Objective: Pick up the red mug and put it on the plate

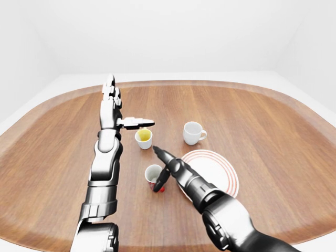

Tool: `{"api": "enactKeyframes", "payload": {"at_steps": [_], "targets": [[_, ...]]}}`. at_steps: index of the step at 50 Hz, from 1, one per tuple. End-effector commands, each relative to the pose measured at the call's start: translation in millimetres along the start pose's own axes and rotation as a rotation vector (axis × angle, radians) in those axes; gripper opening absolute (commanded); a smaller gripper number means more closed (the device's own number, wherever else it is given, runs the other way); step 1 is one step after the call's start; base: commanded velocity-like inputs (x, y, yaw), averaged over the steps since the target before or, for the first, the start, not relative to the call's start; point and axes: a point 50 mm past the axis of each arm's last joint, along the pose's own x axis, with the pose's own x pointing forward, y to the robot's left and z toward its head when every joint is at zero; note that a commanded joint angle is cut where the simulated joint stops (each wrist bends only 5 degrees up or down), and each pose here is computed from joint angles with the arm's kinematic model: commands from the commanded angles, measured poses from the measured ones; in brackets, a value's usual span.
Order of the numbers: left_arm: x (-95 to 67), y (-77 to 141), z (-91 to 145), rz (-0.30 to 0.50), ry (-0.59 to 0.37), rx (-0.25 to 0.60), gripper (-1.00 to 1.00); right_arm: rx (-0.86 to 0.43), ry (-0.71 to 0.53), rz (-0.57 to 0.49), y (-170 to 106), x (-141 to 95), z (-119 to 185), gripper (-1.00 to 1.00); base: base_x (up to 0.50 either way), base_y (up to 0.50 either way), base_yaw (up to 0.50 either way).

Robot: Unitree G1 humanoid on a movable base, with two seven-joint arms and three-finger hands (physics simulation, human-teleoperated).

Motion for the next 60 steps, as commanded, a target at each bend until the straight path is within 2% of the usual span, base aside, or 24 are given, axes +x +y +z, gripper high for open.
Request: {"api": "enactKeyframes", "payload": {"at_steps": [1,17,39,40,41,42,60], "targets": [[0.0,0,0,0.001,-0.001,-0.003,1.00,-0.016,0.006,0.027,12,0,1,1.00,0.00,0.00,0.00],[-0.7,2,-2,0.004,0.008,-0.006,1.00,-0.036,0.036,0.063,30,0,-8,1.00,0.00,0.00,0.00],[-1.3,3,-4,0.005,0.015,-0.005,1.00,-0.044,0.055,0.065,33,-1,-14,1.00,0.00,0.00,0.00],[-1.3,3,-4,0.005,0.014,-0.005,1.00,-0.042,0.054,0.060,32,0,-14,0.04,0.00,0.00,0.00],[-1.3,3,-4,0.005,0.014,-0.005,1.00,-0.043,0.054,0.057,31,0,-13,-0.62,0.00,0.00,0.00],[-1.3,2,-3,0.004,0.012,-0.006,1.00,-0.043,0.053,0.055,31,0,-13,-1.00,0.00,0.00,0.00],[-1.5,0,1,-0.001,-0.005,-0.002,1.00,-0.058,0.057,0.033,27,0,-15,-1.00,0.00,0.00,0.00]]}}
